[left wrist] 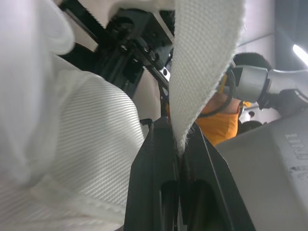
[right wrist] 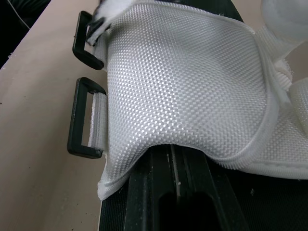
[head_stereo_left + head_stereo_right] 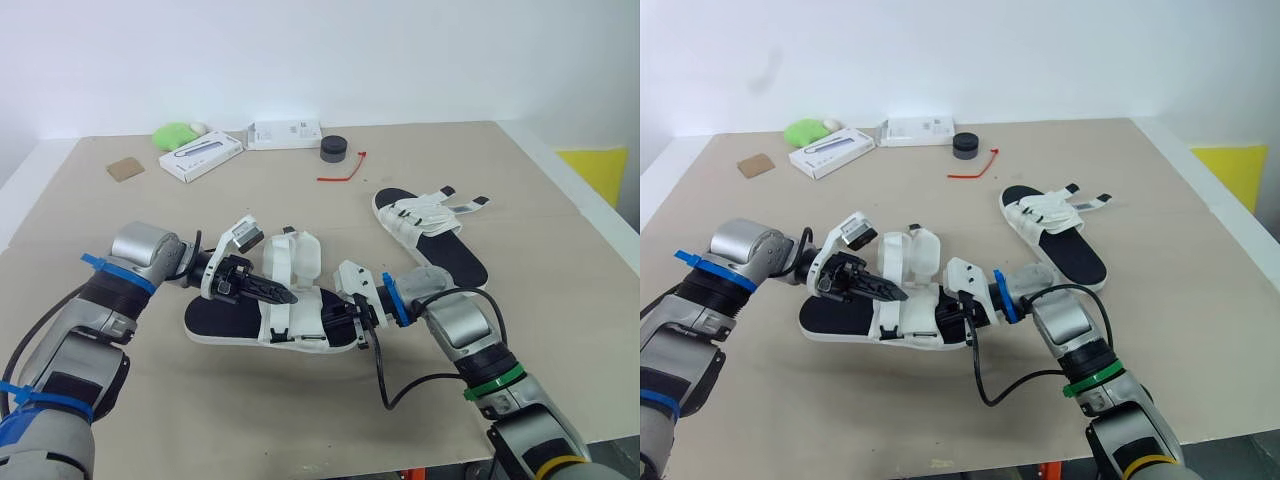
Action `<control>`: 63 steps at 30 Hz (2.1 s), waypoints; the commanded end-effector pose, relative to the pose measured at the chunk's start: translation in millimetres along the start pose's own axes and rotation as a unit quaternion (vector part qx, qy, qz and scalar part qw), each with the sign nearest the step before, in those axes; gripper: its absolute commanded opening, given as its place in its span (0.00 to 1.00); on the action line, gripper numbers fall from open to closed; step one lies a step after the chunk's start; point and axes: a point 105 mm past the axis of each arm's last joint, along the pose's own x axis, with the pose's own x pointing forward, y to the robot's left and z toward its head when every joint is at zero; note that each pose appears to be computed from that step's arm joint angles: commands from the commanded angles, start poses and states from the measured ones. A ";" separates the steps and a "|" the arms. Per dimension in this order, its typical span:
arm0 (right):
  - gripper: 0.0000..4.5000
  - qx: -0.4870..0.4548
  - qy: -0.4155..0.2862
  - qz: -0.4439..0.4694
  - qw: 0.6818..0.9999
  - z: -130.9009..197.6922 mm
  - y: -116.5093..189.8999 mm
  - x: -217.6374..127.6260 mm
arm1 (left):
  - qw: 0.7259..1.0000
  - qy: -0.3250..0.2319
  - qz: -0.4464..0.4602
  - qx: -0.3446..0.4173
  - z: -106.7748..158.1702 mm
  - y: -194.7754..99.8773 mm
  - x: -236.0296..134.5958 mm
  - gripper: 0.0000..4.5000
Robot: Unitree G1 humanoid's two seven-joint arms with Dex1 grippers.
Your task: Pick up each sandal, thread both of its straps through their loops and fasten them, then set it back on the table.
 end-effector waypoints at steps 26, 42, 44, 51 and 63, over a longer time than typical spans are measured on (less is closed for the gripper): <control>0.00 0.051 0.035 0.024 0.998 -27.5 10.0 18.7 | 0.980 0.001 0.033 0.196 -29.8 -9.9 20.5 0.32; 0.00 0.051 0.033 0.021 0.998 -26.1 9.3 18.2 | 0.988 -0.105 0.039 0.109 16.9 -16.2 8.1 0.90; 0.00 0.051 0.033 0.022 0.998 -26.3 9.4 18.2 | 0.989 -0.095 0.039 0.108 12.0 -16.1 9.5 0.90; 0.00 0.052 0.033 0.023 0.998 -26.4 9.7 18.2 | 0.990 -0.072 0.041 0.115 -3.3 -14.8 13.0 0.90; 0.00 0.049 0.029 0.027 0.998 -22.4 9.3 18.7 | 0.986 -0.028 0.081 0.141 -26.8 -20.9 -2.1 0.90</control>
